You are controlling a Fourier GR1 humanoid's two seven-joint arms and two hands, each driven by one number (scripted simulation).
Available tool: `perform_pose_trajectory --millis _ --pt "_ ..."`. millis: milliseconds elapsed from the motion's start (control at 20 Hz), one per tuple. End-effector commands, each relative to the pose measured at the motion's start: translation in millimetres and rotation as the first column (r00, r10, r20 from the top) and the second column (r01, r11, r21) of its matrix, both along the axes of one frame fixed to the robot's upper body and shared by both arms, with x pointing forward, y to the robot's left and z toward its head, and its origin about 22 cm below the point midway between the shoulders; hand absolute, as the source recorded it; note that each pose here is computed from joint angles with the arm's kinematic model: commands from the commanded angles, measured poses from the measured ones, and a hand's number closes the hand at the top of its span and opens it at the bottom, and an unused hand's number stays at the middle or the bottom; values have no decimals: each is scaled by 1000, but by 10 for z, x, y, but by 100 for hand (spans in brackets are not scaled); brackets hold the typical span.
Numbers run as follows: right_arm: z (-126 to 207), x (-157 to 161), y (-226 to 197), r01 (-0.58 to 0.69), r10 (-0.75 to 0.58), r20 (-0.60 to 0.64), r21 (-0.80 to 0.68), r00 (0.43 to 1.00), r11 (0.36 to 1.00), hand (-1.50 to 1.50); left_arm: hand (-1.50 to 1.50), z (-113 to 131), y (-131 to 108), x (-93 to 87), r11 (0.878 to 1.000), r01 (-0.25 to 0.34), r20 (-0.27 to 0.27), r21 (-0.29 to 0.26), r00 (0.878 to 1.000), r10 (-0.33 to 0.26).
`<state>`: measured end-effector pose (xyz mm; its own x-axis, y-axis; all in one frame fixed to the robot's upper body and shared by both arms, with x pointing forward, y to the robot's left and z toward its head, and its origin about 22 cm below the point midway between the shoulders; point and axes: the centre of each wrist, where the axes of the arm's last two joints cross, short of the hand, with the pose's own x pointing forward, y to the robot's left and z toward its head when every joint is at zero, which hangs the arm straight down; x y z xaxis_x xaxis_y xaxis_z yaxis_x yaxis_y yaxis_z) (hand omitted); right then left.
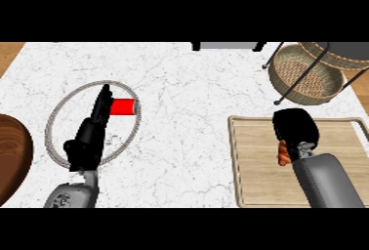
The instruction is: Pick the croissant from the tray and place it in the tiered basket
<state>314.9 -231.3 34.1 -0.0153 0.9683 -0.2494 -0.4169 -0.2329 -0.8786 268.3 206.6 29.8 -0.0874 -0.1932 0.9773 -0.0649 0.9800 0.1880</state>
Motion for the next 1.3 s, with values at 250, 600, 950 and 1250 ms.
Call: perform_pose_trajectory --millis 250,600,950,1250 --pt "484 -129 296 128 -148 219 106 964 986 150 0 -62 -13 68 1000 7 -1 -4 1000 -7" --pt "1543 -424 207 125 -184 437 161 880 979 150 0 37 -86 21 1000 -10 -10 8 1000 10" --pt "2456 -484 29 155 -263 492 250 830 956 150 0 -97 -29 -12 1000 -19 -11 1 1000 19" --pt "2835 -331 -113 134 -323 492 380 808 915 150 0 -101 38 93 1000 -8 9 6 1000 8"
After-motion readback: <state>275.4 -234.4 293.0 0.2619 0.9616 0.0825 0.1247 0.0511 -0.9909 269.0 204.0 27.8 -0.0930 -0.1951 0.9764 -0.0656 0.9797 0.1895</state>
